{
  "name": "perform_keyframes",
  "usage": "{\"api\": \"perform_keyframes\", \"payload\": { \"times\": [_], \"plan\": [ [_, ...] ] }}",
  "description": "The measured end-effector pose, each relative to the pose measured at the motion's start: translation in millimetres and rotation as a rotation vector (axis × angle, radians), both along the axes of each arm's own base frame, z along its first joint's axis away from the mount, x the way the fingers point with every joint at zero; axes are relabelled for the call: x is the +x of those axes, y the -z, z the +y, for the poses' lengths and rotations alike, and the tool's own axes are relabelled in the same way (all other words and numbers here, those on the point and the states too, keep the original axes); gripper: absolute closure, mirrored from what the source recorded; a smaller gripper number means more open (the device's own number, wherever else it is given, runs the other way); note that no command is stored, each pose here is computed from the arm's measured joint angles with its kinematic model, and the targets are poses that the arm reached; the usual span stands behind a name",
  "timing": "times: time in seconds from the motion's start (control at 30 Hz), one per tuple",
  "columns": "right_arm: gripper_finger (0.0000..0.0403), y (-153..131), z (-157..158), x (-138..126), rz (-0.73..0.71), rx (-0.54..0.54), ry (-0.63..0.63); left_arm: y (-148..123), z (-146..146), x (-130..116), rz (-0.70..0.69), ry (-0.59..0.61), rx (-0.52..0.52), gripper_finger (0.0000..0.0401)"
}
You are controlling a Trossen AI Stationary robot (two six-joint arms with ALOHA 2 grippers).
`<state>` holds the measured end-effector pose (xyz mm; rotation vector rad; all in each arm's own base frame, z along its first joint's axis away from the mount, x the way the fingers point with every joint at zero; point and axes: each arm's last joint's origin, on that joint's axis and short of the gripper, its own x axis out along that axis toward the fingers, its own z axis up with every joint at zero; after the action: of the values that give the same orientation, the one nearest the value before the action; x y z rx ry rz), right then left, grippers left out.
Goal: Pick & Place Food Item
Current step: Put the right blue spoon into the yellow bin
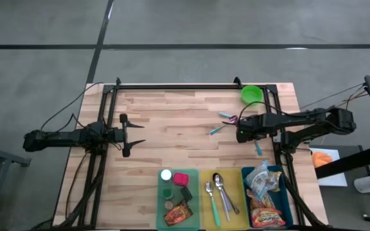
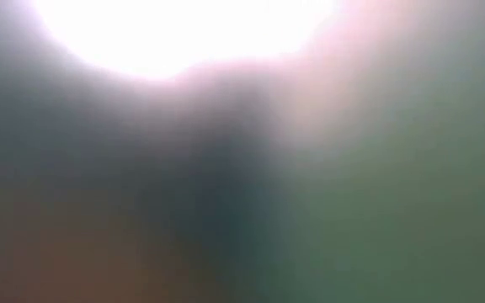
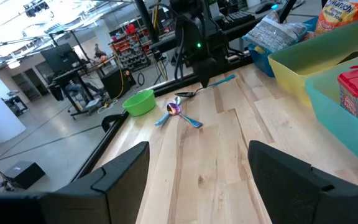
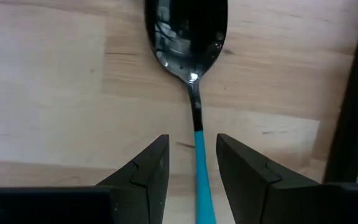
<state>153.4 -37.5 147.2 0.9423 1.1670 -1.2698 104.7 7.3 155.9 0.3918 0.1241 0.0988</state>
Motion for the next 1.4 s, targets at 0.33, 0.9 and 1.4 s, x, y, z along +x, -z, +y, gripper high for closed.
{"api": "perform_keyframes", "payload": {
  "times": [0.33,0.9,1.4],
  "plan": [
    [0.0271,16,-1,-2,-0.001,-0.019,-0.049,0,0,0,0.000,0.000,0.000,0.0126],
    [0.0370,15,-2,1,-0.021,-0.022,-0.050,0,0,0,0.000,0.000,0.000,0.0126],
    [0.0383,12,-2,2,-0.014,-0.026,-0.050,0,0,0,0.000,0.000,0.000,0.0126]
  ]
}}
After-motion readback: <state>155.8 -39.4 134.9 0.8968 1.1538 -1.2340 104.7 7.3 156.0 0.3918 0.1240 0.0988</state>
